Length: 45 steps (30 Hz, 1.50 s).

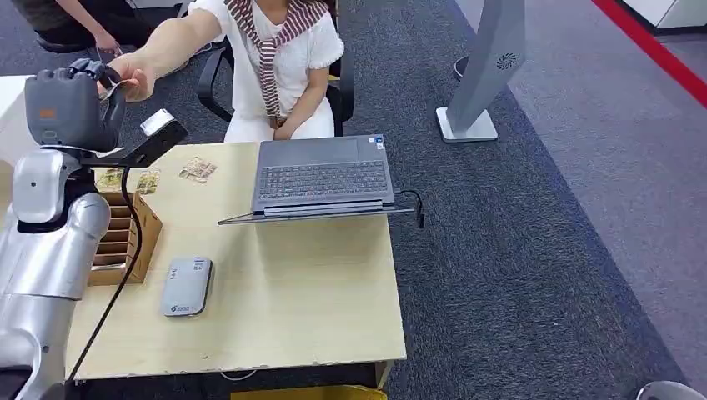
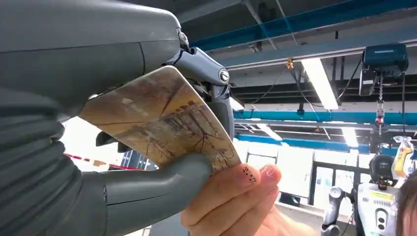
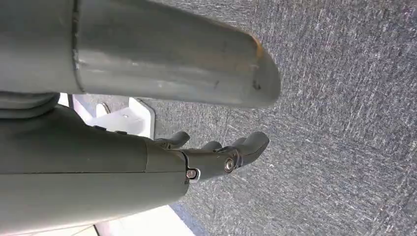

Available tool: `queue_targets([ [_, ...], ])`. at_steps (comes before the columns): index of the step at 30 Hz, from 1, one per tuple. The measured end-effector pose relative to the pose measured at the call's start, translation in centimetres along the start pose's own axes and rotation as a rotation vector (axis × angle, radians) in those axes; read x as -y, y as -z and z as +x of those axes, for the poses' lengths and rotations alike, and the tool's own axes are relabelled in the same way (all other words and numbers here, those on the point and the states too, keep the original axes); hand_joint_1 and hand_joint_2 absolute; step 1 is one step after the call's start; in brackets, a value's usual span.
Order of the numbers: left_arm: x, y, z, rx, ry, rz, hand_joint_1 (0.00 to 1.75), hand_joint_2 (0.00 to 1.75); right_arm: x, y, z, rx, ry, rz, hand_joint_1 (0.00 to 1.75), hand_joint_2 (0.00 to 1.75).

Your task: Pass the card to the sensor for recognition and then transmit it.

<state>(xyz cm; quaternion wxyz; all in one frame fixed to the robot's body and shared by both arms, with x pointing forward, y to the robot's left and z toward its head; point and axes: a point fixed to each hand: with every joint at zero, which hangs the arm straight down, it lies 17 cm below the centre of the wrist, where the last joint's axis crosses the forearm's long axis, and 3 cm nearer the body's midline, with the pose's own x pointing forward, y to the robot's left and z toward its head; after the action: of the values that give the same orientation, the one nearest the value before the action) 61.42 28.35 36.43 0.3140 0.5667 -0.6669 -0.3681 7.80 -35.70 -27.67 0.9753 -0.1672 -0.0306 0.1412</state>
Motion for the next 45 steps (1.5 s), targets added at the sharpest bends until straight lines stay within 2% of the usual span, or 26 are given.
queue_targets([
  [36,0.2,-0.1,-0.1,-0.002,0.001,-0.006,1.75,1.75,0.0,0.0,0.0,0.0,0.0,0.0,0.0,0.0],
  [37,0.2,-0.1,-0.1,-0.002,0.001,-0.006,0.0,0.0,0.0,0.0,0.0,0.0,0.0,0.0,0.0,0.0],
  [40,0.3,-0.6,0.4,0.014,-0.05,0.014,0.0,0.0,-0.3,-0.1,-0.1,-0.001,-0.014,0.017,0.0,0.0],
  [43,1.7,-4.8,2.0,0.033,-0.078,0.055,0.0,0.0,-0.5,0.0,-1.0,-0.003,-0.033,0.035,0.0,0.0],
  [45,3.4,-7.3,2.7,0.036,-0.093,0.027,0.0,0.0,-0.5,0.1,-1.7,-0.012,-0.037,0.037,0.0,0.0],
])
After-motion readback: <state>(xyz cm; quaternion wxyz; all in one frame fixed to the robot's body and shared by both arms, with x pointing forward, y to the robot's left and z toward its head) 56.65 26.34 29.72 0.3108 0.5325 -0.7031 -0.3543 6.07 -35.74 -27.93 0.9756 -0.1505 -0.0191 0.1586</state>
